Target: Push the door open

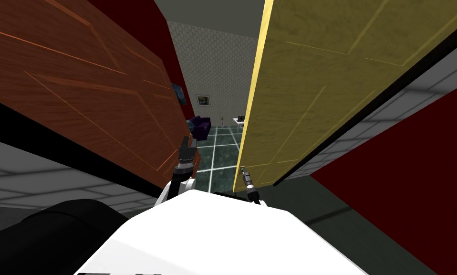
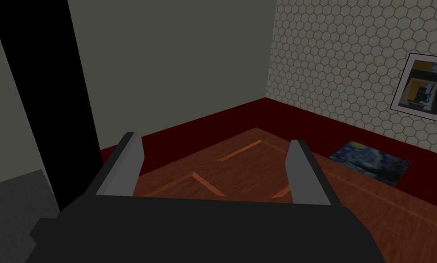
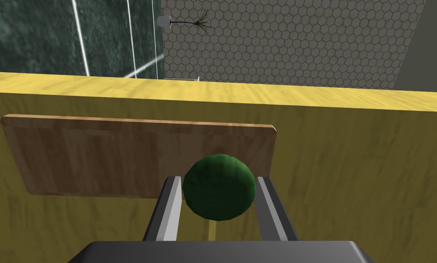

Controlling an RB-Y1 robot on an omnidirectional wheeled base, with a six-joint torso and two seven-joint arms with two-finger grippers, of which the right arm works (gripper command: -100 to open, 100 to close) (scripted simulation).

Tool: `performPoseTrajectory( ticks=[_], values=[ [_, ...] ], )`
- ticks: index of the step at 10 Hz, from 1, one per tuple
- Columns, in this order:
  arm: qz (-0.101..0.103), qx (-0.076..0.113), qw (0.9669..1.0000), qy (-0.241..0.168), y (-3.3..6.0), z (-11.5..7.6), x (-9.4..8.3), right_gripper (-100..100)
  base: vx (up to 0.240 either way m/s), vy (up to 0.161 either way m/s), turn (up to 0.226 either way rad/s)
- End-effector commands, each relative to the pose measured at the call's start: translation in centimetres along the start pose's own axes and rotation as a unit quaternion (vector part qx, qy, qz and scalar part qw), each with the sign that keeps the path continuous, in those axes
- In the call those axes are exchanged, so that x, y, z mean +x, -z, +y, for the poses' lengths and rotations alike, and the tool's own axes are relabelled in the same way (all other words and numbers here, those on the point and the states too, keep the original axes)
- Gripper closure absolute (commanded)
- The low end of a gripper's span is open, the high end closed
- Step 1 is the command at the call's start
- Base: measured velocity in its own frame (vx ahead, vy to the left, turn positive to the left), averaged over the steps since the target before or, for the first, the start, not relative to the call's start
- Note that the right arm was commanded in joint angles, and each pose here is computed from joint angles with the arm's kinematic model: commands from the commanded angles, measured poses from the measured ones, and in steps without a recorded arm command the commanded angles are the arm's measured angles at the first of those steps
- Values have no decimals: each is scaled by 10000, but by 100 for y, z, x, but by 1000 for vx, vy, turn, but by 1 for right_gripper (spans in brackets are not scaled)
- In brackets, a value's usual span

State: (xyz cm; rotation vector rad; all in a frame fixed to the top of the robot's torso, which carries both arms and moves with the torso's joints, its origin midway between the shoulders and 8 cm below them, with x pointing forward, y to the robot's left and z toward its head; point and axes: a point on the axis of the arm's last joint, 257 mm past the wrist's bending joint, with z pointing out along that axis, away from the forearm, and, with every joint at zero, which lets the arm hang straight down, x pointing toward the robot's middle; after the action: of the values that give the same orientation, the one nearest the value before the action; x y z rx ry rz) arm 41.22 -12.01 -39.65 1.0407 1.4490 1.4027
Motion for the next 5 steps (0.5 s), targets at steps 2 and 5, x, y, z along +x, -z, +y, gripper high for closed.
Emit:
performPoseTrajectory(
  ticks=[2, 5],
  values=[
    [-120, -21, 9999, 78, -7, 16, -174, 100, 173, 77, -28],
    [-305, 4, 9994, 157, 20, 1, -404, 100, 177, 103, -54]
  ],
)
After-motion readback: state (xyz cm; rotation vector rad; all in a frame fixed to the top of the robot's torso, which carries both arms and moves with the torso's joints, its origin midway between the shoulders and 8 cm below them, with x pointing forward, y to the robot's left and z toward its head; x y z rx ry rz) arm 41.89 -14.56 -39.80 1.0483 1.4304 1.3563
